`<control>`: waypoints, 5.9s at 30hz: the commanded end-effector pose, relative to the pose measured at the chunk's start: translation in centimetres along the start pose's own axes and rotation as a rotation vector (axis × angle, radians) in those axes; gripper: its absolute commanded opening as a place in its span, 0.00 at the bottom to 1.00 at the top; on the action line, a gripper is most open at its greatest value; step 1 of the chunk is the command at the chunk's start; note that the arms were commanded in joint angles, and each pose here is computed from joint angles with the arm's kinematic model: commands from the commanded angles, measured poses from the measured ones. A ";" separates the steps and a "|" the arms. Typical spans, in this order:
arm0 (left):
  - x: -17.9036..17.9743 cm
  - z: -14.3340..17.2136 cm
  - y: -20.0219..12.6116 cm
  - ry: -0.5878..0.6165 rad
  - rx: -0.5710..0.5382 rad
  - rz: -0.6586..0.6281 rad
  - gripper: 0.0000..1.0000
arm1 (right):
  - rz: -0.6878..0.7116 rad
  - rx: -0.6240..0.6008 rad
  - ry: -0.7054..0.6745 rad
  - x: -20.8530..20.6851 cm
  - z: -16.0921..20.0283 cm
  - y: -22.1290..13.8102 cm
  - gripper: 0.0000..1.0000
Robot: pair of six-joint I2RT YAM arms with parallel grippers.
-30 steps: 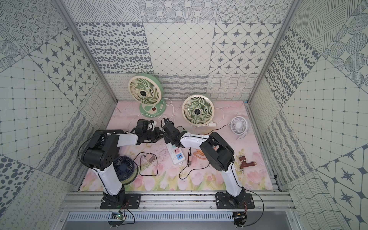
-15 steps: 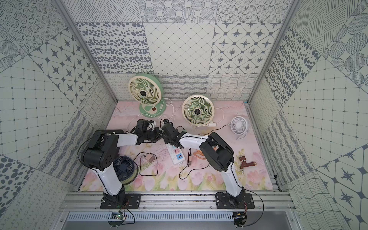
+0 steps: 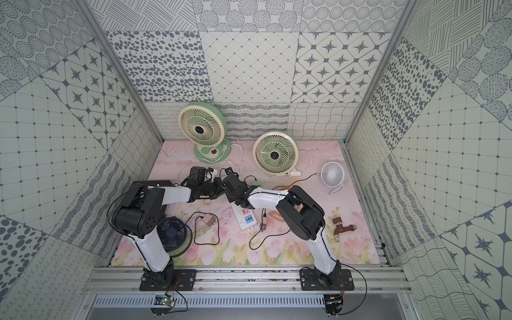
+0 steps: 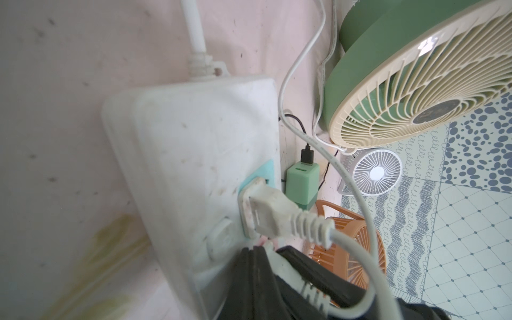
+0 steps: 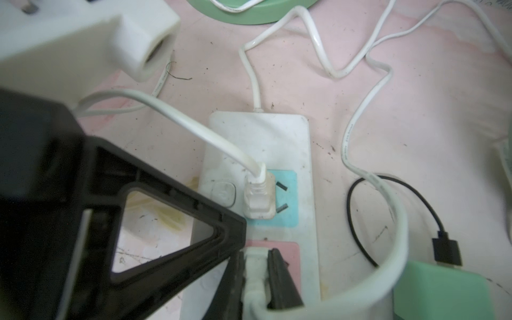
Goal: Unplug the desk fan from the power strip
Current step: Remove the plug from the socket.
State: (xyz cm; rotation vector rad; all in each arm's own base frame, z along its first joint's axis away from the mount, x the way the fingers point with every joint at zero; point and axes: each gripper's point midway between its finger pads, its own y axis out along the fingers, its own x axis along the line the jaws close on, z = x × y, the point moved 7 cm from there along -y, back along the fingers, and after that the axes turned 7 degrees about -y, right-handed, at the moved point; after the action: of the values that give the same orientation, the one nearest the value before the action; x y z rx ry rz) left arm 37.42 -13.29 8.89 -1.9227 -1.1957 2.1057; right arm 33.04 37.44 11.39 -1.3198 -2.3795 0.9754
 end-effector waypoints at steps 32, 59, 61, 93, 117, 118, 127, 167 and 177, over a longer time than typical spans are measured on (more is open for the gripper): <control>3.2 1.0 -0.3 -0.082 0.023 -0.146 0.00 | -0.054 -0.067 0.026 0.8 -1.1 -1.0 0.06; 3.0 0.9 -0.4 -0.084 0.023 -0.133 0.00 | -0.038 -0.071 -0.027 1.8 -1.2 -1.1 0.07; 3.1 0.9 -0.4 -0.084 0.023 -0.133 0.00 | -0.028 -0.077 -0.046 2.0 -1.4 -1.3 0.07; 3.4 0.9 -0.3 -0.091 0.024 -0.133 0.00 | -0.082 -0.072 0.095 0.0 -0.6 -1.0 0.07; 3.5 0.9 -0.5 -0.094 0.020 -0.133 0.00 | -0.016 -0.062 -0.068 2.5 -0.7 -1.7 0.07; 3.5 0.9 -0.5 -0.092 0.019 -0.132 0.00 | -0.025 -0.069 -0.047 2.3 -0.8 -1.7 0.07; 3.5 0.8 -0.5 -0.095 0.018 -0.131 0.00 | -0.054 -0.064 0.020 1.2 -0.7 -1.6 0.07; 3.5 0.9 -0.6 -0.097 0.019 -0.128 0.00 | -0.027 -0.060 -0.026 1.8 -0.6 -2.4 0.07; 4.1 1.0 -0.3 -0.110 0.021 -0.131 0.00 | -0.026 -0.047 -0.020 2.3 -0.5 -2.3 0.07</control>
State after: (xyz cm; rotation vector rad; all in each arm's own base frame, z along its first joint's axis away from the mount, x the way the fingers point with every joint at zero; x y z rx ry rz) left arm 36.83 -12.67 8.55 -1.9231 -1.1377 2.1506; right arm 30.91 37.35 11.66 -1.3158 -2.3907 0.9752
